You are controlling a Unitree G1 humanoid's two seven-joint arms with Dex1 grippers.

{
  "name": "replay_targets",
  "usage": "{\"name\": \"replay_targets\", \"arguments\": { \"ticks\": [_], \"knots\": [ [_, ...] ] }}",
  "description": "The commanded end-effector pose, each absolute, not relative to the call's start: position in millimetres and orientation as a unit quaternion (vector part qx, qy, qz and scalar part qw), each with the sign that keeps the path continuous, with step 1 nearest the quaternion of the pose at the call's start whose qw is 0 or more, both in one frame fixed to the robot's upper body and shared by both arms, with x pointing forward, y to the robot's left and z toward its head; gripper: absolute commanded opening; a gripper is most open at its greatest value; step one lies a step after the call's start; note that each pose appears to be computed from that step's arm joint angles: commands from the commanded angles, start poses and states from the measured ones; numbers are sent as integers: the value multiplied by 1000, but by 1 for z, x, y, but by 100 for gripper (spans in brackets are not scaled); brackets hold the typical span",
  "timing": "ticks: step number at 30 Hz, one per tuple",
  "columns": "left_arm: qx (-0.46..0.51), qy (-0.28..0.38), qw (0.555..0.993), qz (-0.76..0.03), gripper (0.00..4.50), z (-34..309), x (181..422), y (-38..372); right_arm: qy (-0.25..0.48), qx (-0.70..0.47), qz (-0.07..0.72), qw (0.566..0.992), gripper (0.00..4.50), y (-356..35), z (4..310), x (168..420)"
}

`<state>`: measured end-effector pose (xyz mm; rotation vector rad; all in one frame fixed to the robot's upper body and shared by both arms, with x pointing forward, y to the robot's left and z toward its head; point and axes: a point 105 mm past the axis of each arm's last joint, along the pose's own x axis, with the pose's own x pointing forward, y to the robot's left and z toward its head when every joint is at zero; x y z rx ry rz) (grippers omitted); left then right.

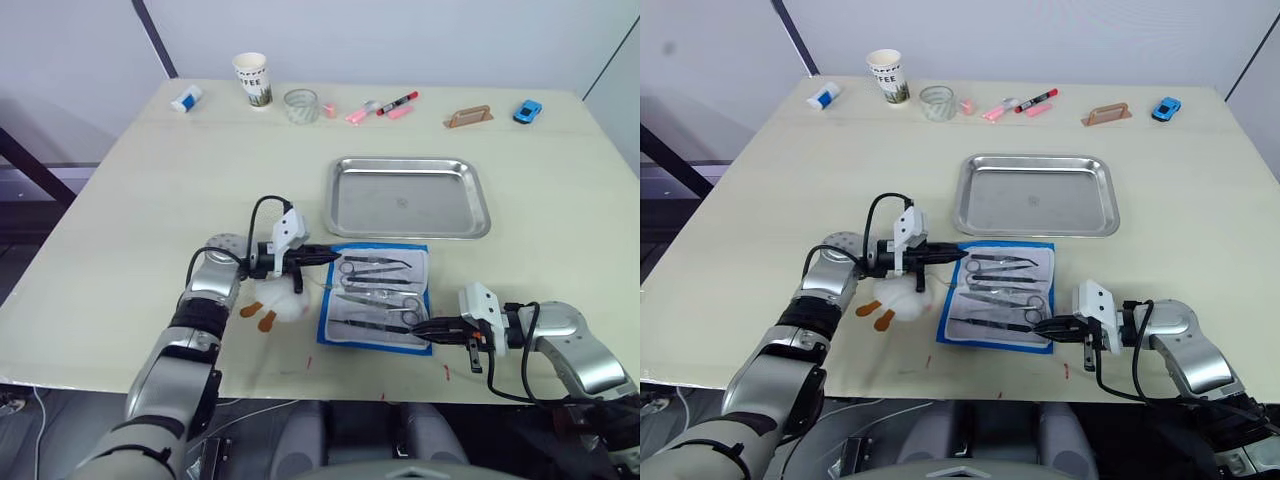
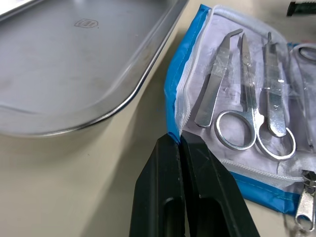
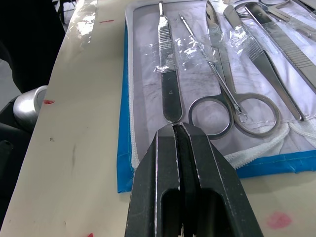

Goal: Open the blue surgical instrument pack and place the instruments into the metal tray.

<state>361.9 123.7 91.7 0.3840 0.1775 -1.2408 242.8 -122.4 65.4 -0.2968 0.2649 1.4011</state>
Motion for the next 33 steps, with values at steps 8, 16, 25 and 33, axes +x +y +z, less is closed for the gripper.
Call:
{"name": "replay_targets", "arguments": {
  "ticks": [8,16,25,33],
  "knots": [
    [171,113,798,-567,30,84,364,126,133,-144,634,748,2,-125,61,244],
    [158,77,809,-561,355,103,362,134,135,-144,635,747,0,-124,59,243],
    [138,-40,792,-593,448,158,340,156,138,-150,635,745,0,-125,55,242],
    [136,-41,725,-674,448,166,303,151,130,-152,633,748,0,-125,57,244]
  ]
}}
